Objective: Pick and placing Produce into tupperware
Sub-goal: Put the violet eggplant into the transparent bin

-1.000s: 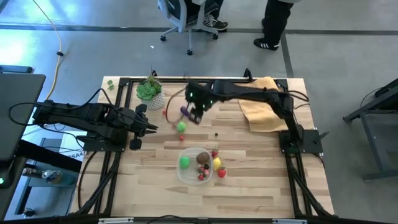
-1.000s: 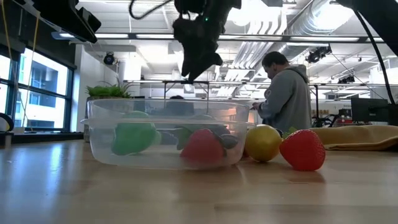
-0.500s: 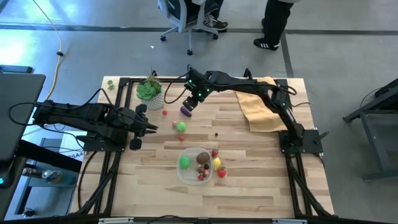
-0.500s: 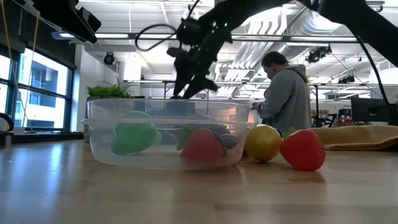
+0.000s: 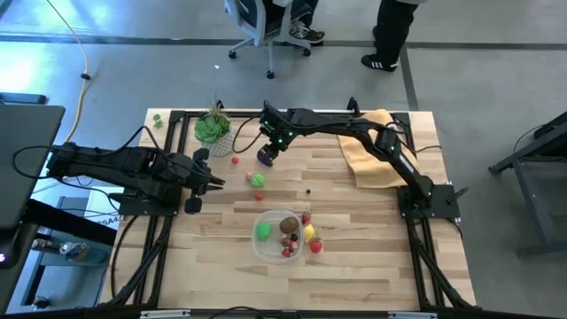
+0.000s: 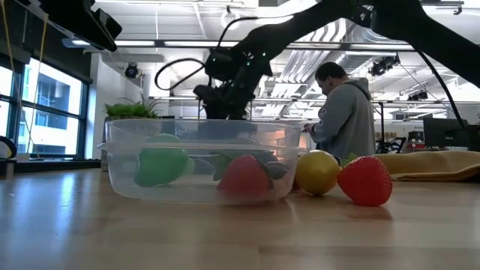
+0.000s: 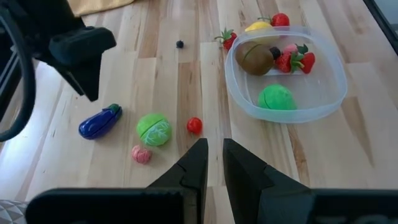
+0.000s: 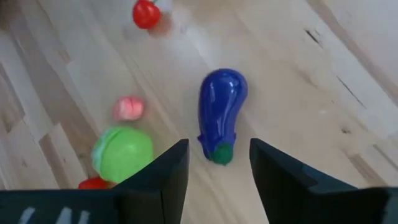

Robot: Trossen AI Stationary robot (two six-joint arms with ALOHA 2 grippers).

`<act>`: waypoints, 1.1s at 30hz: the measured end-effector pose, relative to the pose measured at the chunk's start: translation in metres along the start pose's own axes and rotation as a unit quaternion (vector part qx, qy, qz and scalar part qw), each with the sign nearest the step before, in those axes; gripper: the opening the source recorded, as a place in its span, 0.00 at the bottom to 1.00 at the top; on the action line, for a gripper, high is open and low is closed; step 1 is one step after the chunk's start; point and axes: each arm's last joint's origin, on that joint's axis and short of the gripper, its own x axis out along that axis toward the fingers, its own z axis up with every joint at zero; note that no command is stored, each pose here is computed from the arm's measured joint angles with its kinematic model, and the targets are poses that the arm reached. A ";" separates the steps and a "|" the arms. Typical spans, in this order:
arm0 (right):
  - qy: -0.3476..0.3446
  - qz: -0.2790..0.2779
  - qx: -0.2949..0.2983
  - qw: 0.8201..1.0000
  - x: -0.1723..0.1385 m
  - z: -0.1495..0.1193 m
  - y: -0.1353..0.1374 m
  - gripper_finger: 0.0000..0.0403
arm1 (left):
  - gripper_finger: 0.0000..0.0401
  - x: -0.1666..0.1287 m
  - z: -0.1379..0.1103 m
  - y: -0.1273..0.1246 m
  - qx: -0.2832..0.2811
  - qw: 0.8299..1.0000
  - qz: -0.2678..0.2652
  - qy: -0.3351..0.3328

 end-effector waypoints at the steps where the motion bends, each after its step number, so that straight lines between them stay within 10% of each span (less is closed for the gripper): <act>1: 0.001 0.002 0.006 1.000 0.003 0.000 -0.001 0.42 | 0.10 0.000 0.000 0.000 0.000 1.000 0.000 0.000; 15: -0.033 -0.014 -0.012 0.999 0.014 0.003 0.002 0.63 | 0.10 0.000 0.000 0.000 0.000 1.000 0.000 0.000; 33: -0.040 -0.066 -0.067 0.995 0.037 -0.008 0.022 0.59 | 0.10 0.000 0.000 0.000 0.000 1.000 0.000 0.000</act>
